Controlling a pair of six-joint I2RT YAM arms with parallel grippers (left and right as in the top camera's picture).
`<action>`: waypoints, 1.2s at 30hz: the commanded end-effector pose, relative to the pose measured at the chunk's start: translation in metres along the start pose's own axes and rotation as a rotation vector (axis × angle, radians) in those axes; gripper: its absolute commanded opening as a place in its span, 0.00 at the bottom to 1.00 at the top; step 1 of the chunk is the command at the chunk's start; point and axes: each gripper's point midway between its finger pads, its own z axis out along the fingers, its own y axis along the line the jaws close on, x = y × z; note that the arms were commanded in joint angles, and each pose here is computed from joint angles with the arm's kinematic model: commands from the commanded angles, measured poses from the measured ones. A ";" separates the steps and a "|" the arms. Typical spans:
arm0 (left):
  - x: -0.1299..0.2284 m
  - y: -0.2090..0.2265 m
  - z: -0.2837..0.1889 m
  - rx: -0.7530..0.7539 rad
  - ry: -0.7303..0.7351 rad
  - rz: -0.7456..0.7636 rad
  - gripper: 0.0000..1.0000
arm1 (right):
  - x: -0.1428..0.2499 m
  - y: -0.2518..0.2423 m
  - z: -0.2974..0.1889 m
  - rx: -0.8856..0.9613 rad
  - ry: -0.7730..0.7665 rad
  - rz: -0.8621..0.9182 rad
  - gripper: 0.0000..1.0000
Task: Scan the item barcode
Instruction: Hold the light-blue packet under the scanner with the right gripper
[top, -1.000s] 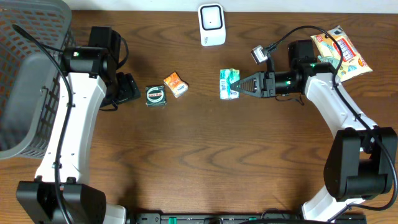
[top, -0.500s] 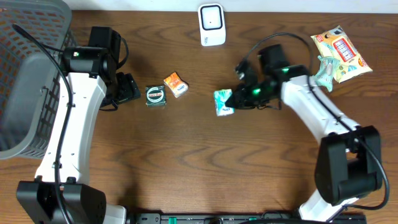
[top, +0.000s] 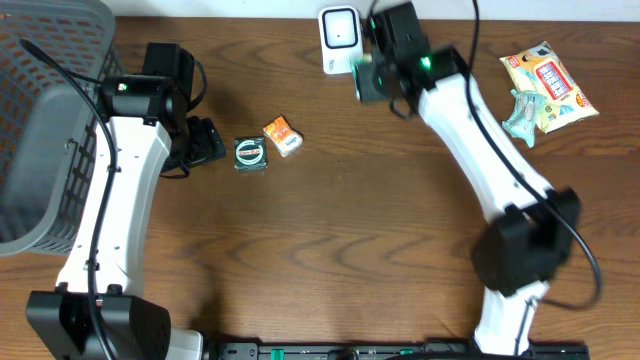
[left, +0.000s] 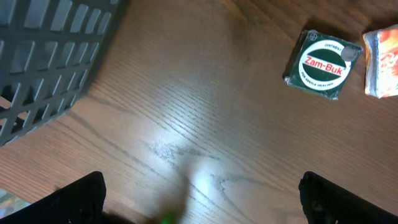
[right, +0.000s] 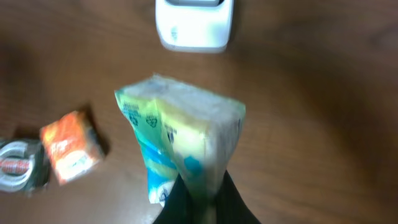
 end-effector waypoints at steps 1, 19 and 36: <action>0.000 0.002 0.003 -0.014 0.007 -0.007 0.98 | -0.021 -0.017 0.035 0.124 -0.001 -0.067 0.01; 0.000 0.002 0.003 -0.014 0.007 -0.007 0.98 | -0.143 0.000 0.059 0.451 -0.387 -0.703 0.01; 0.000 0.002 0.003 -0.014 0.007 -0.007 0.98 | -0.111 0.000 0.105 0.455 -0.249 -0.897 0.01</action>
